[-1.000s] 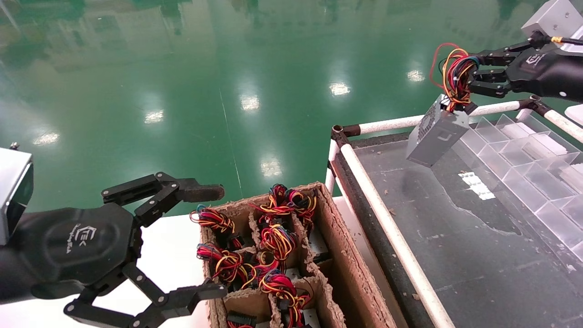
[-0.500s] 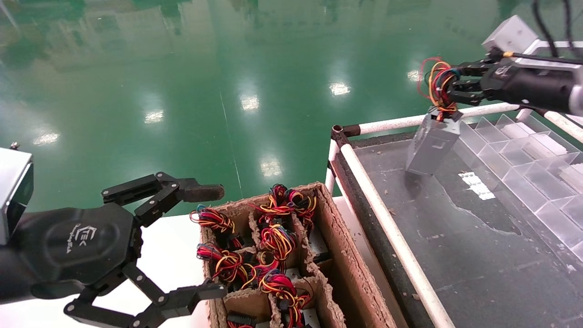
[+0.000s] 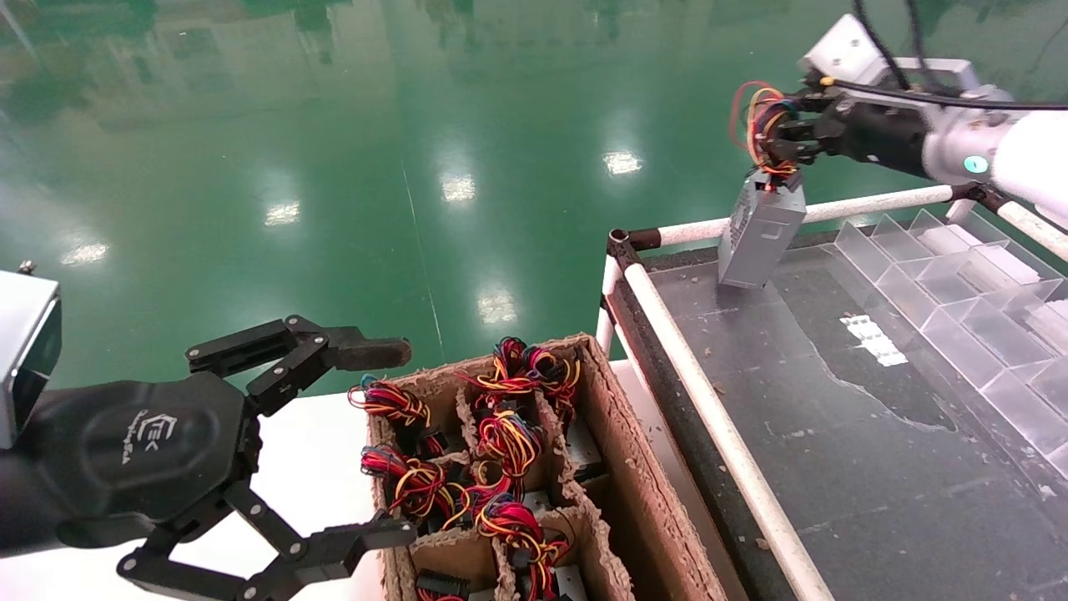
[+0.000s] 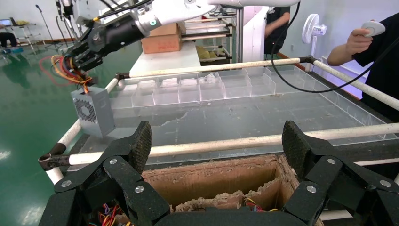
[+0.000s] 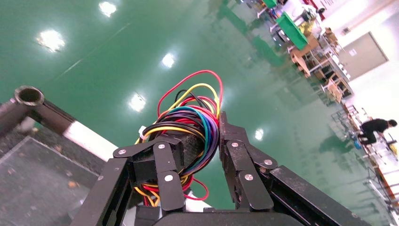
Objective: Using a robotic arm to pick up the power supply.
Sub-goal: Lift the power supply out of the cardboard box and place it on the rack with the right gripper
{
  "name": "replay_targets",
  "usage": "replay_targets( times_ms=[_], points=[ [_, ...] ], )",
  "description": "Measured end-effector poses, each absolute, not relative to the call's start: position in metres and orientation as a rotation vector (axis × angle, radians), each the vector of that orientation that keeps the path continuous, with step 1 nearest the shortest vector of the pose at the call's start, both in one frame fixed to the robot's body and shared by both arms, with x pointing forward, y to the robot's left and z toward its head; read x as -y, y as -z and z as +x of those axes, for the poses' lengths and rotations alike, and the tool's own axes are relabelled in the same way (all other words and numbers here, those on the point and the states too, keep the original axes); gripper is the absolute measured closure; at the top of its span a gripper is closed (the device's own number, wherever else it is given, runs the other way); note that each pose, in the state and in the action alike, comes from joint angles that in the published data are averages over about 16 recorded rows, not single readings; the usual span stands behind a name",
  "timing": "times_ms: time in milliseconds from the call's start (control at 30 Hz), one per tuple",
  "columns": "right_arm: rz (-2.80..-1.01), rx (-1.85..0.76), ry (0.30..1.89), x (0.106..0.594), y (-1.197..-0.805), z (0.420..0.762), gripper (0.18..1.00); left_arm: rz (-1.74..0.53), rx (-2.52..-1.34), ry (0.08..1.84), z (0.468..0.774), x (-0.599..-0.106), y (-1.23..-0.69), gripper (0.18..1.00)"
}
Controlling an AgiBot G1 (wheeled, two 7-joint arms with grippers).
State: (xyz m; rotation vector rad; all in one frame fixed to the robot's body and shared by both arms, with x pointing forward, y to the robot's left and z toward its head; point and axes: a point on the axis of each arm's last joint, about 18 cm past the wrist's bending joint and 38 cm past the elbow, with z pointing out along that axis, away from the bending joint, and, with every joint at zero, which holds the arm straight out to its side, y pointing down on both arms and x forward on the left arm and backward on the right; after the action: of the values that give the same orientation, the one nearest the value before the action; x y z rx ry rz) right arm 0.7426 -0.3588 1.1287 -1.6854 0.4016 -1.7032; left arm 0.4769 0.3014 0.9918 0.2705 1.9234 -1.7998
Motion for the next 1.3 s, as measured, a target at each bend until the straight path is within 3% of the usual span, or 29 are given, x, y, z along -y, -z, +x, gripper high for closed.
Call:
replay_targets(
  times_ms=[800,1300],
  points=[
    [-1.743,-0.249,1.585,0.282,-1.12,0.753,0.988,0.271,-1.923,1.8,0.477,-0.301,-0.992,0.183],
    [-1.705,-0.229,1.534,0.277,-1.133,0.745,0.988,0.271,-1.923,1.8,0.477,-0.301,-0.992,0.183]
  ],
)
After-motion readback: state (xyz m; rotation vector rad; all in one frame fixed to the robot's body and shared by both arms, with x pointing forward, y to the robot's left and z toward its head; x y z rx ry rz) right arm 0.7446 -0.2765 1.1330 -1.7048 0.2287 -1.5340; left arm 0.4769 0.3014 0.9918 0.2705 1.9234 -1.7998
